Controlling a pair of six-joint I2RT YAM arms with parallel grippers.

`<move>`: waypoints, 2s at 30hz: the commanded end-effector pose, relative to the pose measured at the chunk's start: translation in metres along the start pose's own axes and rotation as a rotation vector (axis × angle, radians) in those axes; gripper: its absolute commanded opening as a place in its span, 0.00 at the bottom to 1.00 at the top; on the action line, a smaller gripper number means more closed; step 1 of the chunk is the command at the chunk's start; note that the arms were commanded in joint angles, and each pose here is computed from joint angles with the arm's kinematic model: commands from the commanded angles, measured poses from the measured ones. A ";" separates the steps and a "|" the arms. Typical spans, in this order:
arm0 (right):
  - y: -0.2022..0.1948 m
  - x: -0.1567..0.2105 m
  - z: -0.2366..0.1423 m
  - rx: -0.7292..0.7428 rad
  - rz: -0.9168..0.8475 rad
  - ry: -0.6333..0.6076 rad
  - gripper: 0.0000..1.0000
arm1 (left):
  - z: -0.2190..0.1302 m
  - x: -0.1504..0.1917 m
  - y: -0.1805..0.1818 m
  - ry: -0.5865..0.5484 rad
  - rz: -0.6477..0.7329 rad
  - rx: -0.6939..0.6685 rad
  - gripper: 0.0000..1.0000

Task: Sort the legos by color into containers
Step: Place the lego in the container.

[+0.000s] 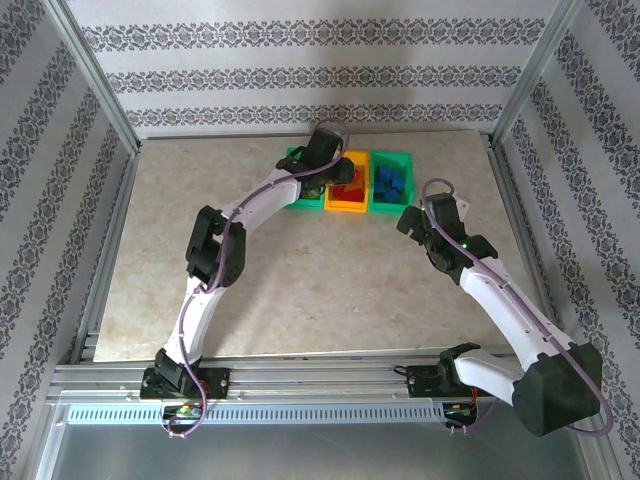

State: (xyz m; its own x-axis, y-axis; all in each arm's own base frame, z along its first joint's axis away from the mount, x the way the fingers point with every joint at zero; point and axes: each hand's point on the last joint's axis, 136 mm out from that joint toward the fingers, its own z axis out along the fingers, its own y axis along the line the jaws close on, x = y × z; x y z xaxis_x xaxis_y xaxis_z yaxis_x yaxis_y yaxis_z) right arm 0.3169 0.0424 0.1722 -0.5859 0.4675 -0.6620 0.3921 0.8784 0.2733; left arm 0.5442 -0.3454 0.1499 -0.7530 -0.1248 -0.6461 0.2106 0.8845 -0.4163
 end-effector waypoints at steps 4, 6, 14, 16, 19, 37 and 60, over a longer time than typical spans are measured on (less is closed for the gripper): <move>-0.003 0.001 -0.005 0.009 0.002 -0.005 0.98 | 0.024 0.014 -0.005 0.081 0.092 -0.029 0.36; -0.003 0.001 -0.006 0.009 -0.001 -0.005 0.98 | 0.032 0.015 -0.005 0.083 0.096 -0.030 0.36; -0.003 0.000 -0.010 0.006 -0.004 -0.012 0.99 | 0.046 0.013 -0.004 0.055 0.111 -0.022 0.43; -0.004 0.001 -0.010 0.007 -0.004 -0.011 0.98 | 0.048 0.013 -0.005 0.054 0.114 -0.018 0.49; -0.003 0.000 -0.011 0.004 -0.005 -0.011 0.98 | 0.048 0.013 -0.004 0.054 0.116 -0.021 0.50; -0.003 0.000 -0.013 0.008 -0.016 -0.021 0.98 | -0.046 -0.045 -0.049 -0.058 0.172 0.055 0.58; -0.007 -0.008 -0.016 0.013 -0.059 -0.092 0.98 | -0.246 -0.017 0.137 -0.437 0.049 -0.386 1.00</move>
State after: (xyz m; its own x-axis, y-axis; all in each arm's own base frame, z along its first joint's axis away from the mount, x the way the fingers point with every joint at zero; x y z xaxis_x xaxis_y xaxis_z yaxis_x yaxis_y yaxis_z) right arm 0.3064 0.0355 0.1844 -0.5556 0.4350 -0.7086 0.3778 0.8912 0.2508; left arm 0.4331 -0.1567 0.2489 -0.5034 -0.1212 -0.8555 0.0559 0.9835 -0.1722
